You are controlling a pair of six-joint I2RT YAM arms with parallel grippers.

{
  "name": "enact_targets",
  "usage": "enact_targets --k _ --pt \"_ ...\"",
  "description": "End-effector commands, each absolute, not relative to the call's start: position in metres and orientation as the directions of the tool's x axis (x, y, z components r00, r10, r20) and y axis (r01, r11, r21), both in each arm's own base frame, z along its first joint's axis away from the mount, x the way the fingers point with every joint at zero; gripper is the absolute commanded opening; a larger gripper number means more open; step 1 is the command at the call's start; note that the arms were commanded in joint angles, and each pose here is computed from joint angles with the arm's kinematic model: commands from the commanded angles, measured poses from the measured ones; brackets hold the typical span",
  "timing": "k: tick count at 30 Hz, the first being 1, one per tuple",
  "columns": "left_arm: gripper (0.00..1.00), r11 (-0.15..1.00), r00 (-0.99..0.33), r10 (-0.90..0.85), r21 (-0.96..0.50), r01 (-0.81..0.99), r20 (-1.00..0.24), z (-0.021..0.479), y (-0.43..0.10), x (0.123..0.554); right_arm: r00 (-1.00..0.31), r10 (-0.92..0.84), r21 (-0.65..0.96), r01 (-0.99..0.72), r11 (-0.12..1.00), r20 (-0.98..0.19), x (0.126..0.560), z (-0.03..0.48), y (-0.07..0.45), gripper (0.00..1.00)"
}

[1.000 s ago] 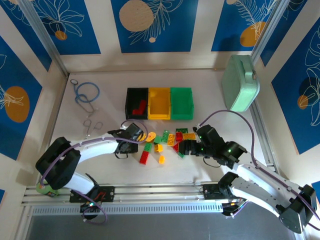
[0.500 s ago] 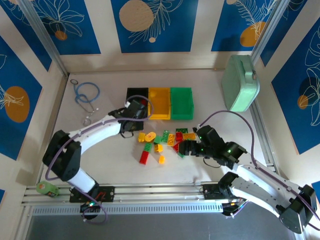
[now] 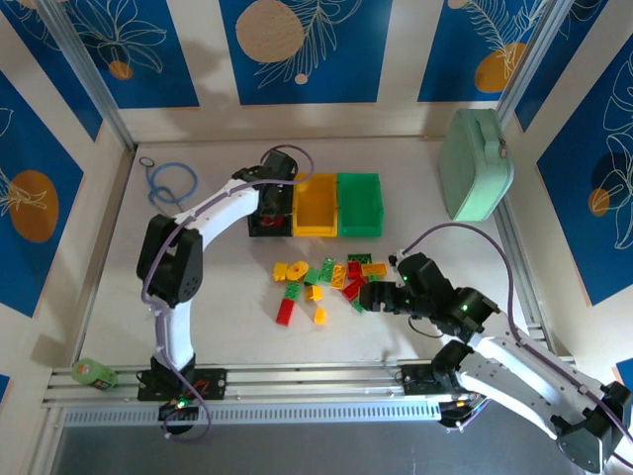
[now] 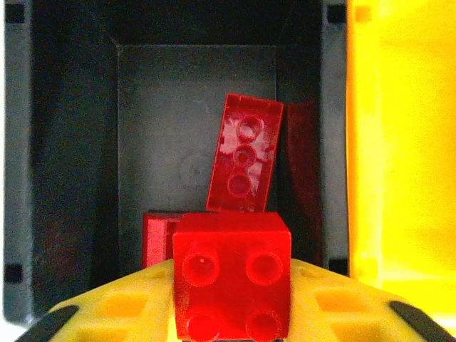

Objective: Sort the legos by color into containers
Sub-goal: Place the lego in the container, then pick up the lego from the middle-left of the table.

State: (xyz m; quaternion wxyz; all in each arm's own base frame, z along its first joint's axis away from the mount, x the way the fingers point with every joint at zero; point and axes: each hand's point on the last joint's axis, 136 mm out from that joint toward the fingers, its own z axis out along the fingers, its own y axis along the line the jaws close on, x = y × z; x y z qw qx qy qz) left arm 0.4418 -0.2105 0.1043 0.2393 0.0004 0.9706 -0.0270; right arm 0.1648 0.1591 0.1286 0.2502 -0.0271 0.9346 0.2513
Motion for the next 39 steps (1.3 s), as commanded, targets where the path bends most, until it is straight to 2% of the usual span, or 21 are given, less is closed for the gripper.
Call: enact_targets --k 1,4,8,13,25,28,34,39 --pt "0.51 0.999 -0.909 0.015 -0.033 0.032 -0.417 0.103 -0.206 0.437 -0.878 0.081 0.446 -0.158 0.881 -0.471 0.161 0.127 0.152 0.82" --pt "0.63 0.998 -0.893 0.002 -0.055 0.03 -0.45 0.116 -0.208 0.44 -0.875 0.082 0.446 -0.161 0.88 -0.476 0.16 0.129 0.152 0.82" --pt "0.65 0.996 -0.875 -0.005 -0.081 0.039 -0.485 0.139 -0.208 0.434 -0.872 0.084 0.451 -0.165 0.877 -0.482 0.162 0.132 0.153 0.82" --pt "0.65 0.994 -0.857 0.027 -0.08 0.08 -0.515 0.154 -0.211 0.397 -0.87 0.088 0.46 -0.168 0.872 -0.485 0.164 0.134 0.155 0.82" --pt "0.64 0.965 -0.89 0.105 -0.171 0.199 -0.444 0.106 -0.225 0.259 -0.884 0.082 0.476 -0.168 0.863 -0.46 0.168 0.123 0.165 0.82" --pt "0.64 0.96 -0.894 0.149 -0.155 0.233 -0.423 0.096 -0.231 0.228 -0.886 0.086 0.484 -0.166 0.859 -0.456 0.17 0.121 0.168 0.82" --pt "0.63 0.953 -0.903 0.206 -0.134 0.273 -0.377 0.072 -0.238 0.186 -0.894 0.08 0.497 -0.169 0.851 -0.44 0.174 0.119 0.177 0.82" --pt "0.62 0.958 -0.922 0.206 -0.125 0.258 -0.328 0.043 -0.236 0.17 -0.899 0.07 0.494 -0.171 0.852 -0.433 0.175 0.118 0.182 0.82"
